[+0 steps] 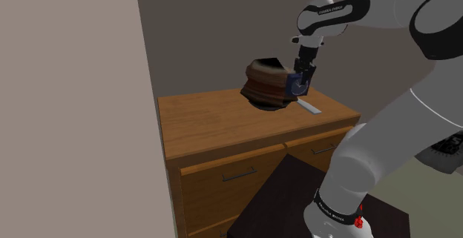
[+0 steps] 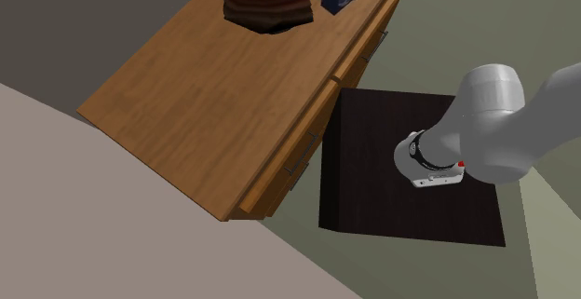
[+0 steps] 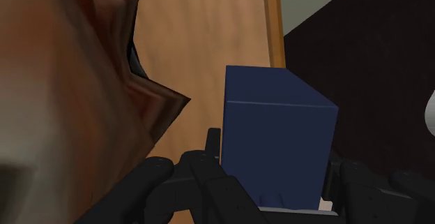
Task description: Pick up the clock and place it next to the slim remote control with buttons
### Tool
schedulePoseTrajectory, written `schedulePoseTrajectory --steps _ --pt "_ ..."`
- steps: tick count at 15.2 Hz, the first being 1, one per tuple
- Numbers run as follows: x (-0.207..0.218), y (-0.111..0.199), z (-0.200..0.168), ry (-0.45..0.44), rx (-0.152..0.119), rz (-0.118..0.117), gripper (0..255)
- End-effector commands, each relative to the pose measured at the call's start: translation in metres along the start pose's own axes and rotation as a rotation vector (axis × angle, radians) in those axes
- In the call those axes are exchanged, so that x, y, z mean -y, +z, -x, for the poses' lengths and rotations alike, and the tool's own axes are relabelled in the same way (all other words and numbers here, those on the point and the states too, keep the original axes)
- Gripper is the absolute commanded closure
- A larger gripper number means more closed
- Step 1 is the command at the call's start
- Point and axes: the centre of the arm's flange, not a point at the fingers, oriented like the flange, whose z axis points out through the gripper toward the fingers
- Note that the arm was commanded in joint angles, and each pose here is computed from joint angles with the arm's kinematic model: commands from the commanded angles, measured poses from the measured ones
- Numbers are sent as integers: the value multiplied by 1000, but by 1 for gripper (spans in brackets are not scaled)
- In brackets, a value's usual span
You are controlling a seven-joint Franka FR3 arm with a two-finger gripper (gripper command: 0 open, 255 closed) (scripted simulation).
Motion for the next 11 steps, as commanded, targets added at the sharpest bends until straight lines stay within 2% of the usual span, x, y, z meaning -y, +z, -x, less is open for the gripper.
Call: schedulePoseTrajectory --steps 1,11 --pt "0 -1 28 -2 0 0 255" --pt "-4 -3 160 -2 0 0 255"
